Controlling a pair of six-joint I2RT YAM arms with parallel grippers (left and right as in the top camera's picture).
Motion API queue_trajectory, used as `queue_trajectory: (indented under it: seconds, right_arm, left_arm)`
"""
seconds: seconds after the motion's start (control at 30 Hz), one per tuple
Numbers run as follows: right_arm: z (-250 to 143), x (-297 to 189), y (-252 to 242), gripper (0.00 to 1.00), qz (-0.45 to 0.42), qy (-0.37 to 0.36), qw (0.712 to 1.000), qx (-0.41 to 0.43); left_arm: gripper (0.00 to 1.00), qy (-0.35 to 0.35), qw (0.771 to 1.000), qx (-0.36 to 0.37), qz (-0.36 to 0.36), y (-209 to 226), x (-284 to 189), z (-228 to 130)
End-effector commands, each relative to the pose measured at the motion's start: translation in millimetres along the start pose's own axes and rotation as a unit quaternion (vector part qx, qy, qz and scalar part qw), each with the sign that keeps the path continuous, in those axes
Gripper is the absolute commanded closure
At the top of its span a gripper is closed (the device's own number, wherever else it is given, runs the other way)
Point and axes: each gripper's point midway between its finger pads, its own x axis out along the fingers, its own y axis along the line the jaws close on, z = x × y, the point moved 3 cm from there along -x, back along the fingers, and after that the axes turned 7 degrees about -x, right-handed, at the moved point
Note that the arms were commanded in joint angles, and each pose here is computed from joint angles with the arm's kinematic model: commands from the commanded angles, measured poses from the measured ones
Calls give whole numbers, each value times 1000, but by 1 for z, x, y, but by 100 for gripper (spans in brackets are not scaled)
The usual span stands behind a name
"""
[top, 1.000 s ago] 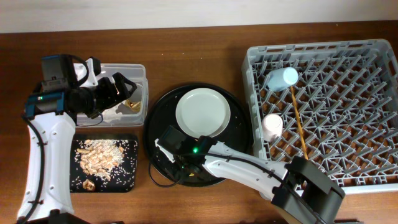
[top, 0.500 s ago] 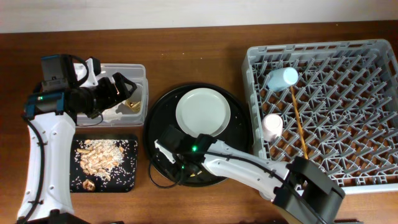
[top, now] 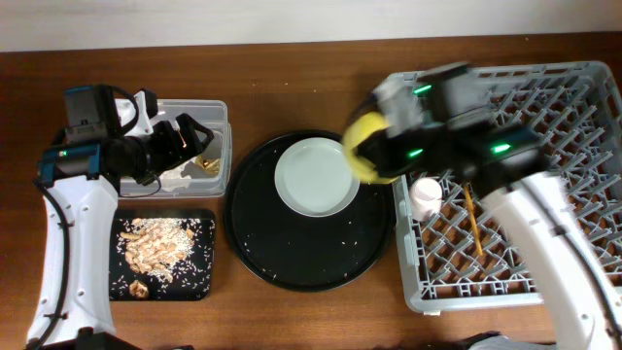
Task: Sort waste into correct bins and load items into the dishwasher rack
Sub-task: 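Place the yellow bowl upside down in the dish rack with the right gripper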
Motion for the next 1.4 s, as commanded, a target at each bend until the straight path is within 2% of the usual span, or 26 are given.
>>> queue_trajectory:
  seconds: [0.0,0.1,0.2,0.3,0.33,0.37,0.53,0.7,0.97,1.27,1.37]
  right_arm:
    - [20,-51,-53,96,31,-81,996,30]
    - [27,-99,-119,96,20,-165,984,68]
    - [21,-120,-173,96,4,-204,975,94]
    - [24,-113,-202,96,87,-237,965,74]
    - [28,-102,-215,96,164,-259,950,54]
    - [26,-93,-225,96,202,-267,941,51]
    - [5,-69,-269,96,211,-261,936,108]
    - [-10,-57,-291,96,212,-259,933,136]
    - [-44,-58,-315,96,142,-216,935,243]
    - [-91,-85,-331,96,106,-193,902,371]
    - [-109,-90,-331,90,94,-169,886,421]
  left_arm:
    - [0,-7,1000,7,-2,-2,-5,2]
    - [0,-7,1000,8,-2,-2,-5,1]
    - [0,-7,1000,8,-3,-3,-5,1]
    - [0,-7,1000,8,-3,-3,-5,1]
    - [0,-7,1000,8,-3,-3,-5,1]
    - [0,-7,1000,8,-3,-3,-5,1]
    - [0,-7,1000,8,-3,-3,-5,1]
    - [0,-7,1000,8,-2,-2,-5,1]
    - [0,-7,1000,8,-3,-3,-5,1]
    - [0,-7,1000,8,-2,-2,-5,1]
    - [0,-7,1000,8,-3,-3,-5,1]
